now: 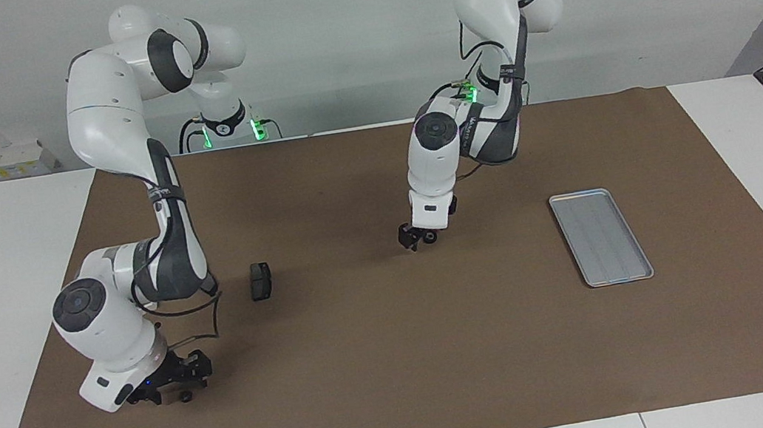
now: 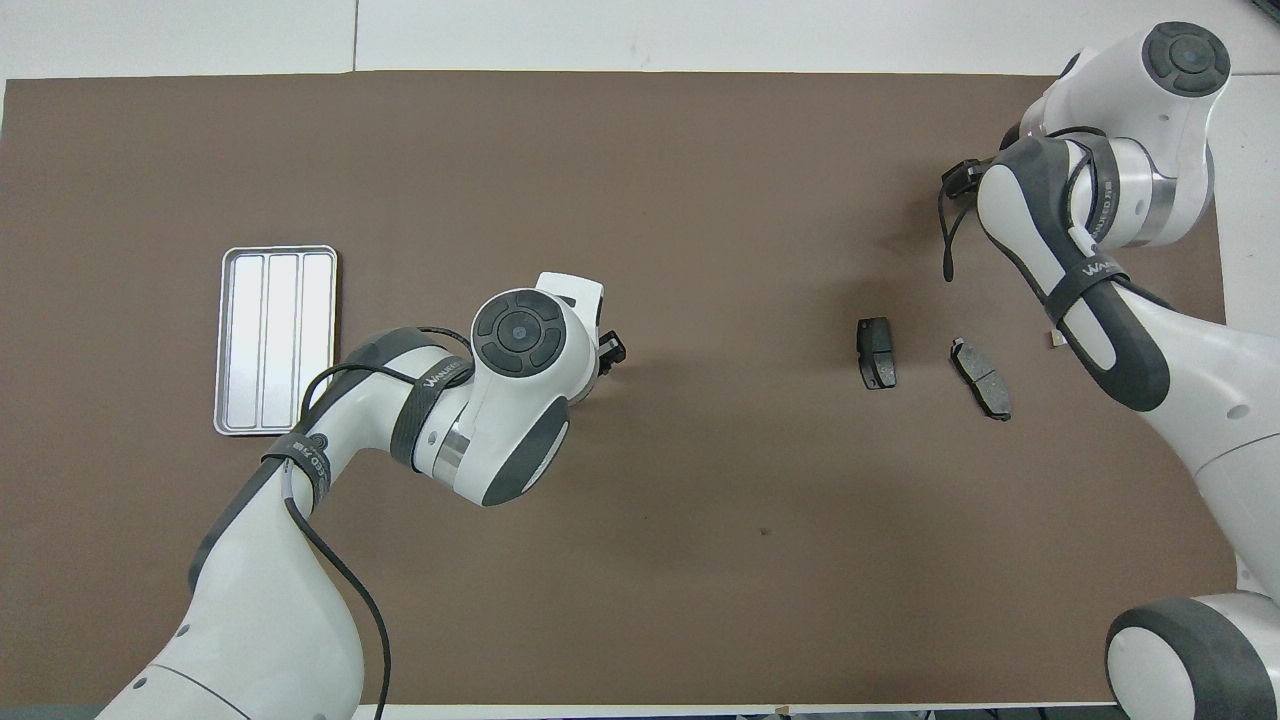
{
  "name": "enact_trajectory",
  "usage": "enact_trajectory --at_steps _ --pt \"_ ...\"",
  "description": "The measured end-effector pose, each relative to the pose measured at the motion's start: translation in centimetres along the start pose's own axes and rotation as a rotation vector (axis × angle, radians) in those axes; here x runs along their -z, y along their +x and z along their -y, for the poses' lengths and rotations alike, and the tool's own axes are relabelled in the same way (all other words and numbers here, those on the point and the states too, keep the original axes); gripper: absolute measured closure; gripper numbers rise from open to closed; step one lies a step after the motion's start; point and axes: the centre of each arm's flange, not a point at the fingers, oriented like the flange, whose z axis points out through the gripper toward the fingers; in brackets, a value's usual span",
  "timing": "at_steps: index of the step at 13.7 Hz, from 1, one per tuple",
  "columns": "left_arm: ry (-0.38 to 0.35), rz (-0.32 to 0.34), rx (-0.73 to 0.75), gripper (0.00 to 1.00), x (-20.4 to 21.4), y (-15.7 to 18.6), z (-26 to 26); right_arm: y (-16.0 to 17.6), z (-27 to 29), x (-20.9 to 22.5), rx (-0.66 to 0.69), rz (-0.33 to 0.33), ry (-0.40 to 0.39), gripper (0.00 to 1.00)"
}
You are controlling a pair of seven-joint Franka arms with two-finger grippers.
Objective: Pick bearing gear from pile to tray
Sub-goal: 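Carry the held bearing with the left gripper toward the silver tray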
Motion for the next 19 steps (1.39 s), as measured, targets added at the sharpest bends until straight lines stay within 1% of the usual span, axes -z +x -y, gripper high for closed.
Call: enact_trajectory --at_steps 2,3,6,8,9,10,11,12,14,15,16,17,18,19 --pt "0.001 0.0 0.001 0.2 -0.11 0.04 0.1 -0.01 -0.04 -0.02 -0.001 0.0 0.0 0.19" --pt "0.002 0.0 0.002 0.22 -0.18 0.03 0.15 -0.07 -0.21 -0.11 -0.003 0.002 -0.001 0.2" --pt "0.001 -0.001 0.004 0.2 -0.2 0.17 0.22 -0.21 -0.49 -0.48 -0.007 0.007 0.0 0.2" --pt "0.0 -0.003 0.007 0.2 -0.2 0.32 0.29 -0.22 -0.48 -0.58 -0.007 0.008 0.0 0.2" --pt "0.0 -0.003 0.007 0.29 -0.21 0.34 0.31 -0.21 -0.46 -0.59 -0.006 0.008 0.0 0.2" --pt "0.0 -0.003 0.007 0.3 -0.26 0.34 0.34 -0.2 -0.41 -0.6 -0.006 0.008 0.0 0.29" --pt "-0.002 -0.004 0.007 0.3 -0.29 0.34 0.35 -0.19 -0.36 -0.59 -0.005 0.008 0.001 0.29" --pt "-0.004 -0.005 0.007 0.3 -0.33 0.34 0.36 -0.17 -0.32 -0.59 -0.005 0.008 0.001 0.35" --pt "-0.004 -0.006 0.007 0.49 -0.45 0.31 0.43 -0.16 -0.32 -0.58 -0.004 0.007 0.001 0.6" --pt "-0.005 -0.006 0.007 0.49 -0.48 0.31 0.44 -0.16 -0.31 -0.57 -0.004 0.007 0.001 0.73" --pt "-0.005 -0.006 0.007 0.56 -0.48 0.31 0.44 -0.15 -0.32 -0.55 -0.005 0.007 0.001 0.77" --pt "-0.005 -0.006 0.007 0.6 -0.5 0.31 0.45 -0.15 -0.32 -0.55 -0.005 0.007 0.001 0.77" --pt "-0.005 -0.006 0.008 0.61 -0.51 0.31 0.46 -0.15 -0.32 -0.55 -0.005 0.007 0.001 0.77" --pt "-0.005 -0.007 0.007 0.65 -0.49 0.31 0.46 -0.15 -0.32 -0.55 -0.005 0.007 0.001 0.77"
